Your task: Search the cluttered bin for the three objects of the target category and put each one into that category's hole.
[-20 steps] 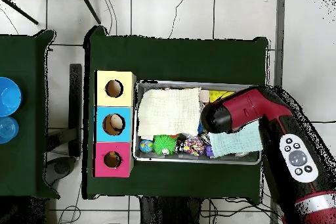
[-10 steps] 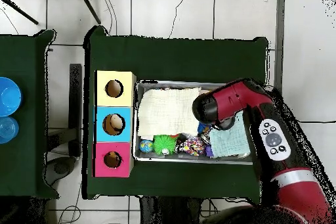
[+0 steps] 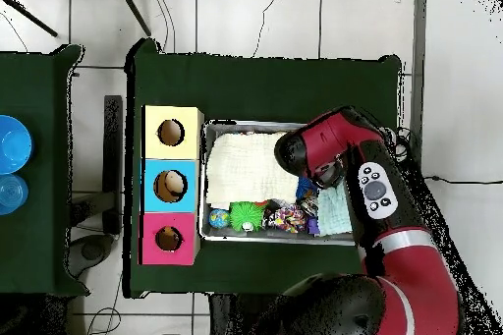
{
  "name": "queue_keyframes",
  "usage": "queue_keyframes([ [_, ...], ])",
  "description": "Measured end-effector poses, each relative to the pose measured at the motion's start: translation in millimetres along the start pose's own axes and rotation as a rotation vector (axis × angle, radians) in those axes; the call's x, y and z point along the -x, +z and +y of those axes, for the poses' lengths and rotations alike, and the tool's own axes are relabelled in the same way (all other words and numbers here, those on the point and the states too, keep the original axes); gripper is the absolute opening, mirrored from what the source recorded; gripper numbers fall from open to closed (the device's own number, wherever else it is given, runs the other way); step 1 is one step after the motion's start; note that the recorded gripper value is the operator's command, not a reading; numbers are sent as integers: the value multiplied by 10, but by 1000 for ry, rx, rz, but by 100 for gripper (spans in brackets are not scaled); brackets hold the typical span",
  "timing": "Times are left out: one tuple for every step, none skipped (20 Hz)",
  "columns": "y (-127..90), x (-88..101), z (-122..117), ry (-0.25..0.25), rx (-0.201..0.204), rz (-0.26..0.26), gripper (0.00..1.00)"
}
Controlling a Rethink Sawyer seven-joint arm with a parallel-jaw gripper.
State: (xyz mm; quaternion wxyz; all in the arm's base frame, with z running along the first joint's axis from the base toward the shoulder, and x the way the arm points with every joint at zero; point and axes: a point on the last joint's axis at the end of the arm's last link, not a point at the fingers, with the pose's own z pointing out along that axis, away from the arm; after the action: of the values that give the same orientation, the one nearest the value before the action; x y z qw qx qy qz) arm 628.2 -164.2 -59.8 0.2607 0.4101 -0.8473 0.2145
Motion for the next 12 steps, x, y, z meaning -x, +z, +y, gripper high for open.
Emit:
queue_keyframes([
  [5, 8, -6, 2, 0, 6, 100],
  [8, 20, -31, 8, 2, 18, 100],
  [10, 22, -49, 12, 6, 30, 100],
  [19, 31, -76, 17, 13, 45, 0],
  [20, 31, -78, 18, 14, 46, 0],
  [21, 32, -80, 18, 14, 47, 0],
  [28, 37, -88, 20, 20, 51, 0],
  [32, 36, -93, 21, 22, 52, 0],
  [37, 36, -98, 22, 25, 54, 0],
  [44, 34, -113, 24, 28, 56, 0],
  [46, 34, -118, 24, 30, 57, 0],
  [53, 34, -126, 23, 32, 57, 0],
])
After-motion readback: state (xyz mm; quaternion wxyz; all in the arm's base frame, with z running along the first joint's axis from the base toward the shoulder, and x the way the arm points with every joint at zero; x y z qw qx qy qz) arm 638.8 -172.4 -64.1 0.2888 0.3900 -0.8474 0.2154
